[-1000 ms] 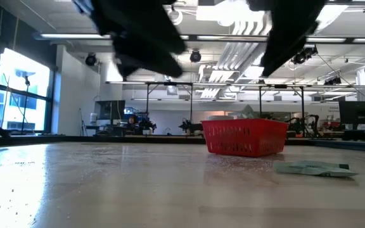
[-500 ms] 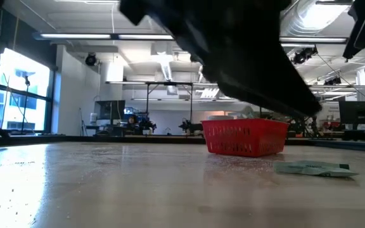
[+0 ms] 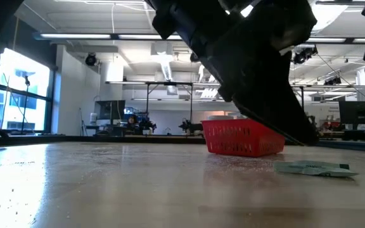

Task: Pick and place items into bin
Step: Put the white stevia packet into the red bin, then return to Home Position

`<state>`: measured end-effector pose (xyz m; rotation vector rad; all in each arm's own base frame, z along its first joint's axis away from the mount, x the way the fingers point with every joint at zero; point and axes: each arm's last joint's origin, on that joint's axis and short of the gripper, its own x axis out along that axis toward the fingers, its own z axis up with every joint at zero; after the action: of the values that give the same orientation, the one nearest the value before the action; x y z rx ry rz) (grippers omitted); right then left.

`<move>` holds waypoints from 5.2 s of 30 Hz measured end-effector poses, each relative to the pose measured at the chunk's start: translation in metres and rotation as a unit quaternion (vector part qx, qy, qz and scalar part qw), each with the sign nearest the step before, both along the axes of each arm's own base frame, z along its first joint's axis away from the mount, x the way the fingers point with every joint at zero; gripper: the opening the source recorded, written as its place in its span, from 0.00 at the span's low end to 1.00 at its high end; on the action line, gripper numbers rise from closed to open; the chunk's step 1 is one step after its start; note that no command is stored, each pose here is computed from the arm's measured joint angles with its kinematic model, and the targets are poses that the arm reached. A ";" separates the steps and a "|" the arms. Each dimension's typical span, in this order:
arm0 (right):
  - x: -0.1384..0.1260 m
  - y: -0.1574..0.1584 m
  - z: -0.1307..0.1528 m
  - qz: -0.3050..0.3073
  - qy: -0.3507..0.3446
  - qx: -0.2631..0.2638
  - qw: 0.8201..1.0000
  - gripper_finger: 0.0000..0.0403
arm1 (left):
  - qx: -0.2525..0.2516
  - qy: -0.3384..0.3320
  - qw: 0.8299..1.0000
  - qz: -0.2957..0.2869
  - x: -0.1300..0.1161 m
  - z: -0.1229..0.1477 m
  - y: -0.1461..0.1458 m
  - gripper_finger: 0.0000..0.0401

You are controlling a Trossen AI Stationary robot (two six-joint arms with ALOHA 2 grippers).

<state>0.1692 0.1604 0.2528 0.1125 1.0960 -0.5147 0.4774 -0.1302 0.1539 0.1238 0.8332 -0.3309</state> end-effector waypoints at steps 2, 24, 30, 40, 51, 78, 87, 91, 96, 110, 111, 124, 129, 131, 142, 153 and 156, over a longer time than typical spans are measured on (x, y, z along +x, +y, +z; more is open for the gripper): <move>-0.001 0.000 0.000 0.000 0.002 -0.003 1.000 0.75 | 0.007 0.001 1.000 -0.013 0.000 -0.005 -0.004 0.49; -0.001 -0.003 0.000 -0.012 -0.002 -0.018 1.000 0.75 | 0.113 0.020 0.992 0.058 0.007 0.015 -0.005 0.08; -0.006 -0.004 0.000 -0.016 0.010 -0.027 0.999 0.75 | 0.118 0.027 0.991 0.064 0.011 0.084 -0.003 0.06; -0.023 0.002 0.000 -0.028 0.027 -0.029 0.999 0.75 | 0.149 0.097 0.961 0.213 0.009 0.118 0.098 0.07; -0.028 0.007 0.000 -0.014 0.030 -0.023 0.999 0.75 | -0.001 0.205 0.932 0.299 0.003 0.088 0.141 0.43; 0.023 -0.037 0.028 0.092 -0.174 0.115 0.974 0.75 | 0.000 0.067 0.978 0.195 -0.059 0.176 -0.037 0.36; -0.069 -0.091 0.052 0.012 -0.248 0.156 0.956 0.75 | -0.123 0.020 0.971 0.204 -0.015 0.128 0.043 0.12; -0.096 -0.107 0.027 0.016 -0.261 0.214 0.941 0.75 | -0.166 -0.073 0.962 0.205 -0.028 0.150 0.063 0.06; -0.111 -0.119 0.012 -0.014 -0.282 0.324 0.903 0.75 | -0.164 -0.084 0.937 0.297 -0.071 0.183 0.092 0.13; -0.081 -0.097 0.001 0.159 -0.592 0.276 0.740 0.75 | -0.231 -0.185 0.929 0.223 -0.137 0.136 0.099 0.47; -0.079 -0.097 -0.004 0.160 -0.605 0.274 0.730 0.75 | -0.258 -0.209 0.923 0.196 -0.143 0.128 0.100 0.48; -0.082 -0.132 -0.031 0.105 -0.658 0.192 0.721 0.75 | -0.275 -0.279 0.878 0.275 -0.287 0.102 0.160 0.52; -0.089 -0.142 -0.028 0.110 -0.675 0.135 0.717 0.75 | -0.258 -0.274 0.877 0.297 -0.330 0.104 0.156 0.52; -0.087 -0.144 -0.032 0.106 -0.658 0.118 0.736 0.75 | -0.249 -0.278 0.877 0.304 -0.346 0.107 0.154 0.52; -0.083 -0.149 -0.043 0.090 -0.638 0.123 0.755 0.75 | -0.235 -0.387 0.817 0.357 -0.397 0.088 0.148 0.52; -0.078 -0.147 -0.059 0.125 -0.666 0.111 0.727 0.75 | -0.299 -0.407 0.778 0.374 -0.385 0.029 0.152 0.52; -0.076 -0.149 -0.066 0.102 -0.642 0.090 0.755 0.75 | -0.272 -0.370 0.787 0.412 -0.385 0.017 0.153 0.52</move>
<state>0.0936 0.0118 0.1869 0.4377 -0.2237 -0.0374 0.0928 0.0231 0.1709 -0.6218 -0.0718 0.3210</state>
